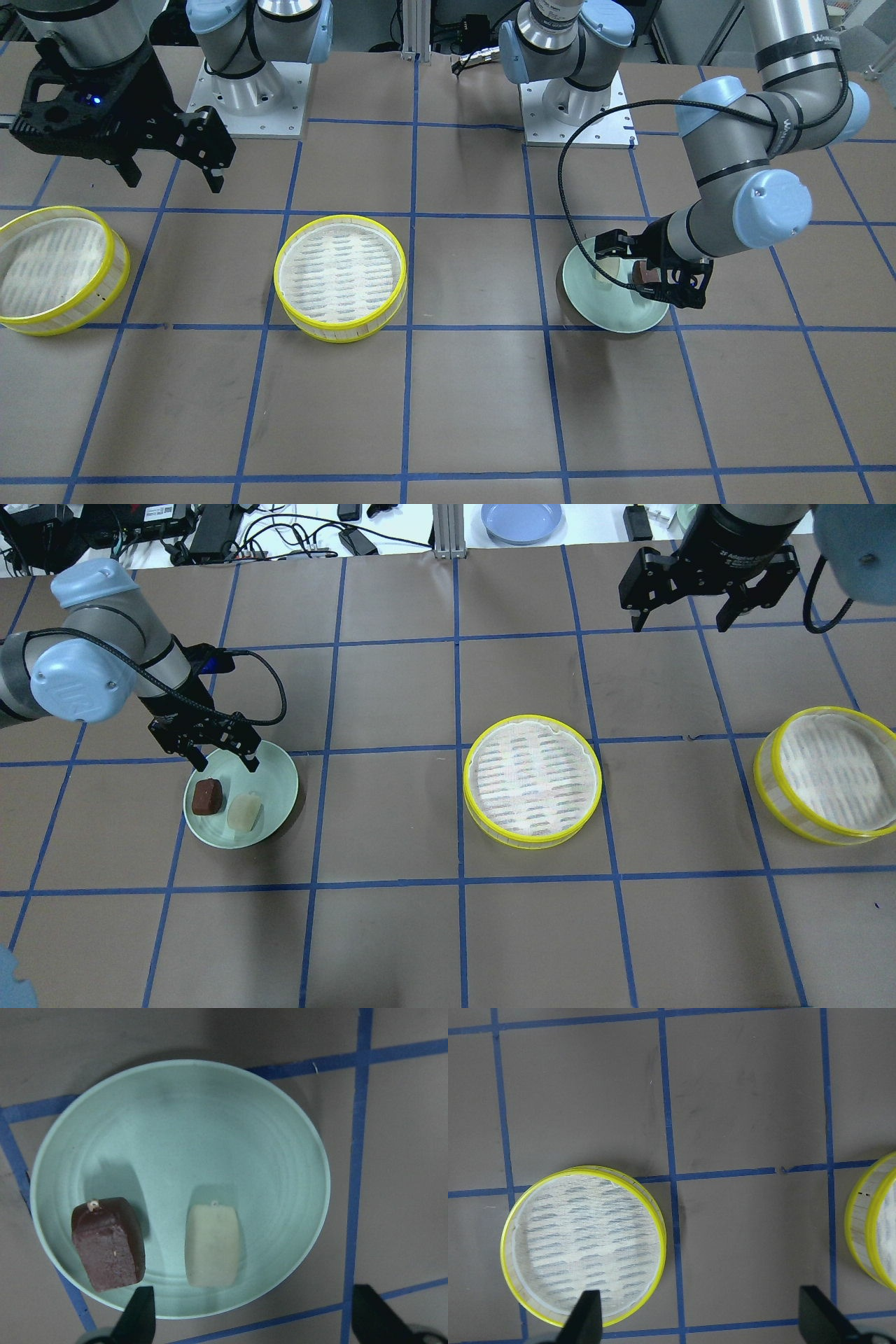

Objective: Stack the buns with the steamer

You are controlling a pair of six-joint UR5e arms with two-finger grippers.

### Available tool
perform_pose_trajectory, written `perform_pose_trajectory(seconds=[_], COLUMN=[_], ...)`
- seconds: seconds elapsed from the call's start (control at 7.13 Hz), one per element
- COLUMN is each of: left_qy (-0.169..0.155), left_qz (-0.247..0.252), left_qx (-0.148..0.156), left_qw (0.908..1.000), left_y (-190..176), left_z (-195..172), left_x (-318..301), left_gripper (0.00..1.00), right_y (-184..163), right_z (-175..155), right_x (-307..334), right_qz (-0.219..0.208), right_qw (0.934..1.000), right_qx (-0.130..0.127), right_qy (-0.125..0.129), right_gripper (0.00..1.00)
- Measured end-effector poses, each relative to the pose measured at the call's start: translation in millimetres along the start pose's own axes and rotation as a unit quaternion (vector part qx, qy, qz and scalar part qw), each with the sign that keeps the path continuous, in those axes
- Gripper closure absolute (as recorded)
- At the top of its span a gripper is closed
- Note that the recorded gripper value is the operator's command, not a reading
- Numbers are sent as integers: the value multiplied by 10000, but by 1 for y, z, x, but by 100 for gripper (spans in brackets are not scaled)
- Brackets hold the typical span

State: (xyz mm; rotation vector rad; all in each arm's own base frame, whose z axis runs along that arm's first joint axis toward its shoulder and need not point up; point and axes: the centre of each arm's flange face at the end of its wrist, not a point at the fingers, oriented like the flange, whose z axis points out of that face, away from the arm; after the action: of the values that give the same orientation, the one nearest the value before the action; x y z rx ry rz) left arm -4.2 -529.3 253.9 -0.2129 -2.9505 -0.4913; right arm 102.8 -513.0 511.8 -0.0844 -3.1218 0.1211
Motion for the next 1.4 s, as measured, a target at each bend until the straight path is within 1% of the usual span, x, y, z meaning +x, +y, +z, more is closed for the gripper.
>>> perform_pose_trajectory(seconds=[0.14, 0.28, 0.42, 0.56, 0.7, 0.84, 0.98, 1.12, 1.26, 1.4], left_qy=[84, 150, 202, 233, 250, 201, 88, 20, -8, -13], left_qz=[35, 43, 39, 34, 38, 46, 54, 57, 59, 58], left_qx=[-199, -358, -481, -554, -601, -687, -783, -821, -818, -807], left_qw=[9998, 9992, 9986, 9982, 9979, 9974, 9969, 9966, 9966, 9967], left_y=[-7, -11, -14, -16, -19, -21, -22, -23, -25, -26], left_z=[20, 36, 48, 57, 64, 71, 75, 78, 80, 81], left_x=[-4, -6, -7, -9, -10, -13, -17, -19, -20, -20], left_gripper=[3, 3, 8, 10, 10, 10, 42, 86, 100, 100], right_y=[-12, -24, -33, -42, -52, -59, -64, -67, -64, -58], right_z=[8, 22, 39, 61, 90, 125, 158, 190, 226, 258], right_x=[37, 84, 129, 174, 221, 271, 311, 340, 365, 385], right_qz=[-82, -206, -389, -663, -1005, -1349, -1667, -1985, -2268, -2566], right_qw=[9999, 9996, 9986, 9967, 9937, 9896, 9848, 9783, 9713, 9634], right_qx=[-70, -197, -350, -464, -497, -489, -494, -568, -669, -699], right_qy=[27, 36, 14, -17, -33, -22, 63, 192, 274, 328], right_gripper=[0, 1, 3, 3, 2, 3, 5, 8, 11, 36])
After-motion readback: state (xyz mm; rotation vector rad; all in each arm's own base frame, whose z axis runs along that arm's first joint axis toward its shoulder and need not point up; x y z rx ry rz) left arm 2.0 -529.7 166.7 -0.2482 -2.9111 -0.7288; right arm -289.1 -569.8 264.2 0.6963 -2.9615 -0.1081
